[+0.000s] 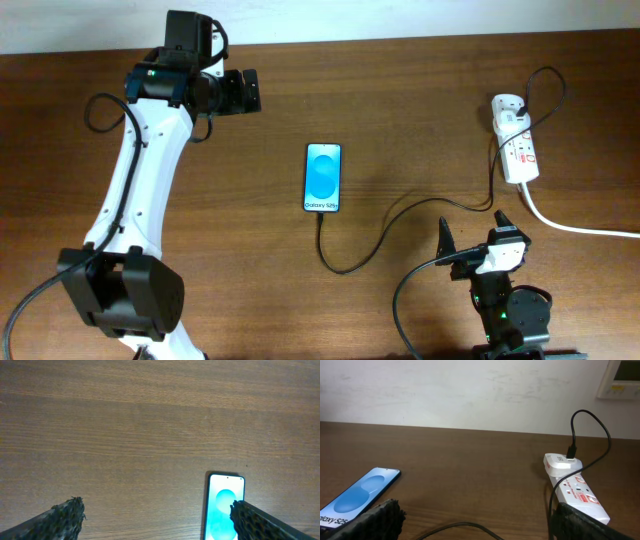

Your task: Plug charger to phone and switch on socket

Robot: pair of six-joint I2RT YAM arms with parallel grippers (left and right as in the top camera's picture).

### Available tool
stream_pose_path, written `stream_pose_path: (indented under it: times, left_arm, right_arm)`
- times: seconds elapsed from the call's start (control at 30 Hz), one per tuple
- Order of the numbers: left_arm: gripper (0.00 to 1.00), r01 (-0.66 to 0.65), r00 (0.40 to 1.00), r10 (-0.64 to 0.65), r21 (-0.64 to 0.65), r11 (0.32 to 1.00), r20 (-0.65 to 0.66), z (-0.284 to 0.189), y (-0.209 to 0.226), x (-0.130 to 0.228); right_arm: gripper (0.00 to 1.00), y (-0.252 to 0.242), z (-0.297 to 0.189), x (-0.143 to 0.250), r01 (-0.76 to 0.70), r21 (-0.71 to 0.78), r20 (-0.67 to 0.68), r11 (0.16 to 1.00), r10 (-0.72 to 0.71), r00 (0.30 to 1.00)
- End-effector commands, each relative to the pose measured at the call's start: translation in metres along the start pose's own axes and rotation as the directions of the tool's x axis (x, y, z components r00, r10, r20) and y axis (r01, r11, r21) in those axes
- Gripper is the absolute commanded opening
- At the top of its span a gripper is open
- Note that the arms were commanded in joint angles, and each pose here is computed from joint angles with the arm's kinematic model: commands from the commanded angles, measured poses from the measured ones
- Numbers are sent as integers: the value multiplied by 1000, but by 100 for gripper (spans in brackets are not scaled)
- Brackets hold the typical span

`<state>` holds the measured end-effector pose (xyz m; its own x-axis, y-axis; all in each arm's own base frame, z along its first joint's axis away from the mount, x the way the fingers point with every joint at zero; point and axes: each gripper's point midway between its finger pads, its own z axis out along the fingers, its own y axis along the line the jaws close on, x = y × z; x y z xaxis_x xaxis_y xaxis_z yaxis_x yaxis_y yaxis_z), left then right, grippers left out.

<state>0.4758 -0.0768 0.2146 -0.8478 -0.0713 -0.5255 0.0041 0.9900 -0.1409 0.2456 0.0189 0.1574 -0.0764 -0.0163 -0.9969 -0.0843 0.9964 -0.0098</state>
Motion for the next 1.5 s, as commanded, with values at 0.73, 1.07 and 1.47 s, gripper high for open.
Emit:
stream_pose_path:
  times: [0.73, 1.07, 1.47]
  left_arm:
    - [99, -21, 997, 3, -224, 974, -81, -57, 56, 110]
    - [99, -8, 1000, 8, -217, 976, 2, -77, 71, 184]
    - [99, 23, 891, 31, -113, 993, 454, -135, 73, 220]
  right_arm:
    - [98, 1, 0, 2, 8, 2, 0, 1000, -8, 1000]
    - [98, 1, 0, 2, 8, 2, 0, 1000, -8, 1000]
    - [98, 1, 0, 2, 8, 1, 0, 1000, -8, 1000]
